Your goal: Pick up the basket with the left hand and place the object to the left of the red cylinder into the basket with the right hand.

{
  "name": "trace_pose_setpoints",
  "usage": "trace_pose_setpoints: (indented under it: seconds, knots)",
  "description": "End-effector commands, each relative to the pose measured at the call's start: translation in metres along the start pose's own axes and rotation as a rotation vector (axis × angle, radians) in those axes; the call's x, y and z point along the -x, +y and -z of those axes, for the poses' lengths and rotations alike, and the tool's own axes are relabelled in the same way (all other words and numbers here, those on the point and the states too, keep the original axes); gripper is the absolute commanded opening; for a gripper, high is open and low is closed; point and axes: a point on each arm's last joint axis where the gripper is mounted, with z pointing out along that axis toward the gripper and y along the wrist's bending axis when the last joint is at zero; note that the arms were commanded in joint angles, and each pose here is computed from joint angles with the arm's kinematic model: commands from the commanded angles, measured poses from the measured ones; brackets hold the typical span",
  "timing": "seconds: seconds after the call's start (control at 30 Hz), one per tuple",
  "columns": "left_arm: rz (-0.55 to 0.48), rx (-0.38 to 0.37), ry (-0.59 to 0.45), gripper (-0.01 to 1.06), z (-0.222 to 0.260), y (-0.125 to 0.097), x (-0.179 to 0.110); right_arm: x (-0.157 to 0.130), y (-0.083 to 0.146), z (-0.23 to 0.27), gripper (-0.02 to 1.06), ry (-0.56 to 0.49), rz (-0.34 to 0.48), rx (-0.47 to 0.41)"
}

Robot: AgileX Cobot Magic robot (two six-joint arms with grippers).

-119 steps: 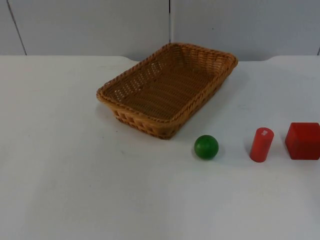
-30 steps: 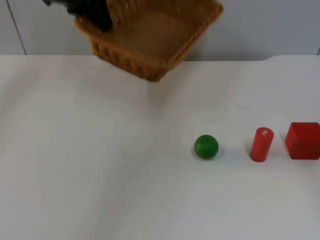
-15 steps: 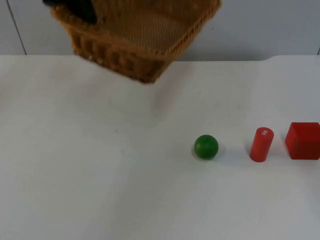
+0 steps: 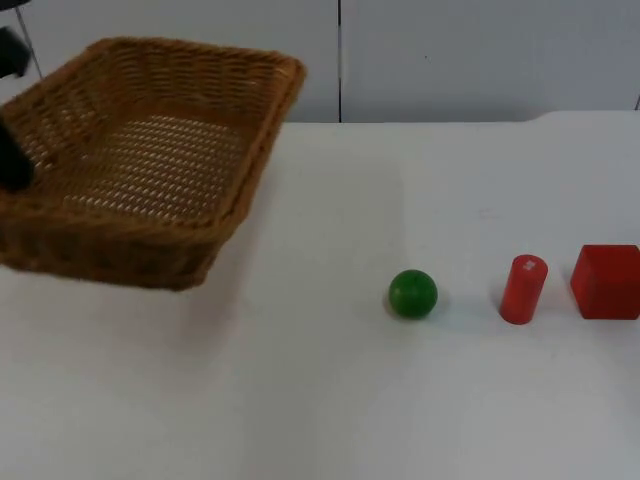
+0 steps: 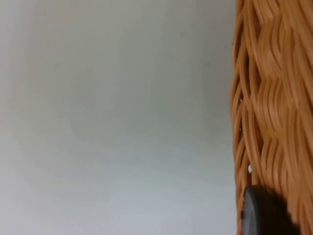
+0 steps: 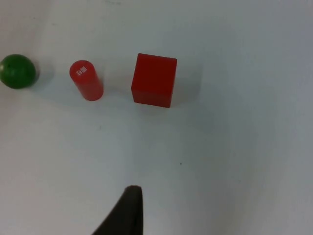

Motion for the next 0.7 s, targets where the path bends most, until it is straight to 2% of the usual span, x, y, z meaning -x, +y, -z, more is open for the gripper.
trace_pose_setpoints:
  seconds: [0.0,0.1,0.13,0.23,0.67]
  knots:
    - [0.036,-0.046,-0.077,0.0,0.011,0.003,-0.017,0.0,0.0,0.0,1.05,0.004,-0.007,0.001]
    - [0.074,-0.038,-0.109,0.0,0.013,0.013,-0.05,0.0,0.0,0.0,1.05,0.004,-0.007,0.001]
    - [0.074,-0.038,-0.109,0.0,0.013,0.013,-0.05,0.0,0.0,0.0,1.05,0.004,-0.007,0.001]
    - [0.123,-0.008,-0.157,0.0,0.012,0.015,-0.075,0.0,0.001,0.0,1.05,-0.001,-0.02,0.014]
    - [0.085,0.005,-0.204,0.0,0.021,0.01,-0.083,0.002,0.003,0.0,1.05,-0.019,-0.042,0.036]
